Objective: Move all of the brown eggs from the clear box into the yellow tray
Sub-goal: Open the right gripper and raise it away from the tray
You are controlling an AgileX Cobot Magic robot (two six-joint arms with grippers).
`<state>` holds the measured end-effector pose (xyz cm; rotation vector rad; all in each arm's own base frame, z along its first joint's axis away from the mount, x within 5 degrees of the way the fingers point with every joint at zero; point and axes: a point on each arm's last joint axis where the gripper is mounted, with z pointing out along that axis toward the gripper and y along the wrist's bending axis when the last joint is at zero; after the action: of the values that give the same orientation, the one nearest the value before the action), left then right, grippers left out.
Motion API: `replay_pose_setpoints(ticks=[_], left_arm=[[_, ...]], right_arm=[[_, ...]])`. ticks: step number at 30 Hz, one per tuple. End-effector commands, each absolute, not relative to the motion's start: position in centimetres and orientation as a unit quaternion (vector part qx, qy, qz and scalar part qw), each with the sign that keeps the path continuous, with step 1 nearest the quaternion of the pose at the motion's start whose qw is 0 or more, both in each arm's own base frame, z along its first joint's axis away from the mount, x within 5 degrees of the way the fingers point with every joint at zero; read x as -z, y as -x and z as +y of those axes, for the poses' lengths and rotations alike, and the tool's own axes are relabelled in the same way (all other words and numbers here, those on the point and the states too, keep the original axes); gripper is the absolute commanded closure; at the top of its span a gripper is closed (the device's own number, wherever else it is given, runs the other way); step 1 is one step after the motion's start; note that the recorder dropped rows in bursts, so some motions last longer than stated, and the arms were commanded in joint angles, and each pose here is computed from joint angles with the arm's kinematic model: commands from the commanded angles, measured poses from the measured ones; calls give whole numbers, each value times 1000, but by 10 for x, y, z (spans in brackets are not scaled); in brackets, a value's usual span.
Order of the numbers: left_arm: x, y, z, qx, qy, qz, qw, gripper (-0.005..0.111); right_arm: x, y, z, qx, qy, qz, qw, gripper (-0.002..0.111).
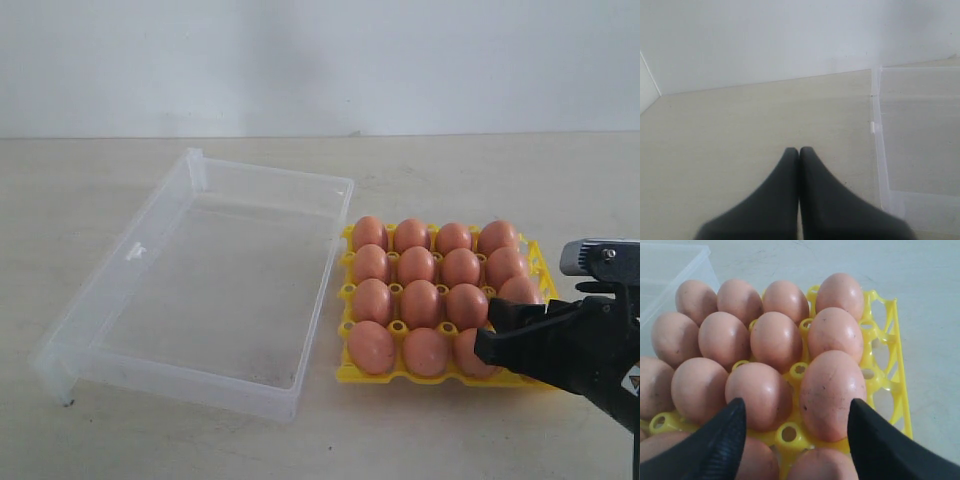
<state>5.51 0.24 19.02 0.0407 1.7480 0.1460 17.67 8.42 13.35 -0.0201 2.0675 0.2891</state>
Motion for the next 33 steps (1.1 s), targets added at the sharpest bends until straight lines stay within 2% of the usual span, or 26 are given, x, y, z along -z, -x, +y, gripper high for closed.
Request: replay_pose_setpoints(ticks=[1,9,15,18,21,22,24,27,29,33], left_arm=[[-190,-55,2,-59,-12,764,642,111],[-190,-55,2,-59,-12,764,642,111],[-190,-55,2,-59,-12,764,642,111],[-190,-55,2,-59,-12,764,642,111],[-190,-55,2,-59,-12,764,642,111],[-190,-55,2,-59,-12,764,642,111],[-190,-55,2,-59,-12,764,642,111],[-190,-55,2,-59,-12,764,642,111],[-190,-55,2,-59,-12,764,642,111],[-190,-55,2,-59,-11,764,642,111]], right_arm=[[-135,-178,84,-118,10,852,510,50],[-153,-180,86,-139,23,813,565,50],[-212,-175,77,-183,-17,674,715,51],[-242,-170,72,-181,-21,627,758,67],[-275,-164,73,-151,31,586,795,99],[-287,-162,73,-142,47,582,799,109],[-306,-157,73,-115,87,590,794,108],[-324,-152,73,-20,194,612,766,108],[-325,-152,72,17,231,637,735,108],[-307,-152,70,-14,206,713,670,108]])
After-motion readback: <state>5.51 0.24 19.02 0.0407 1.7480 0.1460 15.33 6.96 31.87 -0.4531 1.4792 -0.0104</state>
